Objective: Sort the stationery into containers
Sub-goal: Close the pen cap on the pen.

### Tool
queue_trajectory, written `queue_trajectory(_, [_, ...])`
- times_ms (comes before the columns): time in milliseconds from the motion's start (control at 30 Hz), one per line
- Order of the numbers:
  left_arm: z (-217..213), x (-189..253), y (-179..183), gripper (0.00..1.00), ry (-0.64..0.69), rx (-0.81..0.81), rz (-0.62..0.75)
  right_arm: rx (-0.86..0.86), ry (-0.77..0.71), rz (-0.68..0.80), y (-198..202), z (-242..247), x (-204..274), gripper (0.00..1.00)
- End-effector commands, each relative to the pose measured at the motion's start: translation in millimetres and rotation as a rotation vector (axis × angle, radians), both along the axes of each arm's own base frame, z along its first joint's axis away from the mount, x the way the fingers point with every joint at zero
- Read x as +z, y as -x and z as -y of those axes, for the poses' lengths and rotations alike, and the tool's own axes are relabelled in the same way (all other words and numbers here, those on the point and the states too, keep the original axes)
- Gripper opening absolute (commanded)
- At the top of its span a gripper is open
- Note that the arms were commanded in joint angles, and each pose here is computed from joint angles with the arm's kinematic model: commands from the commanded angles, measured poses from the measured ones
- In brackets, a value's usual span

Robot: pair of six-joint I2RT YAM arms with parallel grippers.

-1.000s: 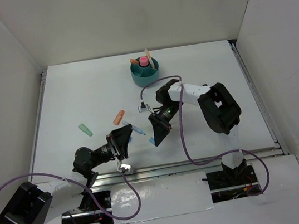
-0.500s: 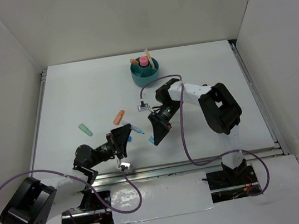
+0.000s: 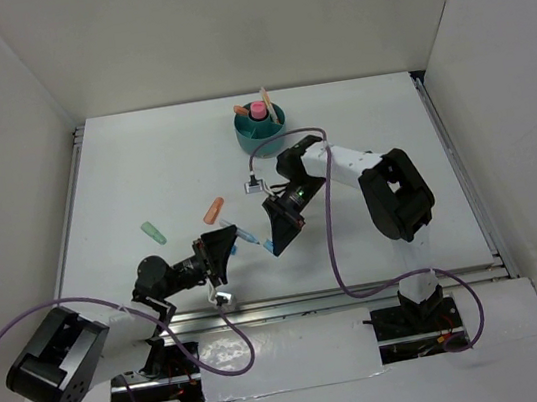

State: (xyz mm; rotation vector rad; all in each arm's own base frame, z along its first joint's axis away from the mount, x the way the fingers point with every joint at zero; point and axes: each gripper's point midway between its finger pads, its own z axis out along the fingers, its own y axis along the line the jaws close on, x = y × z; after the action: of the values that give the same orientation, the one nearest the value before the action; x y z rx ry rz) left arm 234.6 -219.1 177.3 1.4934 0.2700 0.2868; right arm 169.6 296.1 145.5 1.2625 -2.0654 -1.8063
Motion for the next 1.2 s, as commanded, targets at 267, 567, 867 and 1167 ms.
queue_trajectory(267, [-2, 22, 22, 0.00, 0.054, -0.062, 0.149, -0.011, -0.001, -0.042, 3, -1, 31, 0.01])
queue_trajectory(567, [-5, 21, 15, 0.00, 0.060, -0.034, 0.141, -0.003, 0.029, -0.080, 13, 5, 19, 0.01])
queue_trajectory(867, [-5, 30, 10, 0.00, 0.070, -0.034, 0.168, 0.014, 0.069, -0.110, 20, 9, 4, 0.01])
queue_trajectory(1167, [-4, 31, 11, 0.00, 0.066, -0.045, 0.166, 0.033, 0.082, -0.113, 19, 1, 1, 0.01])
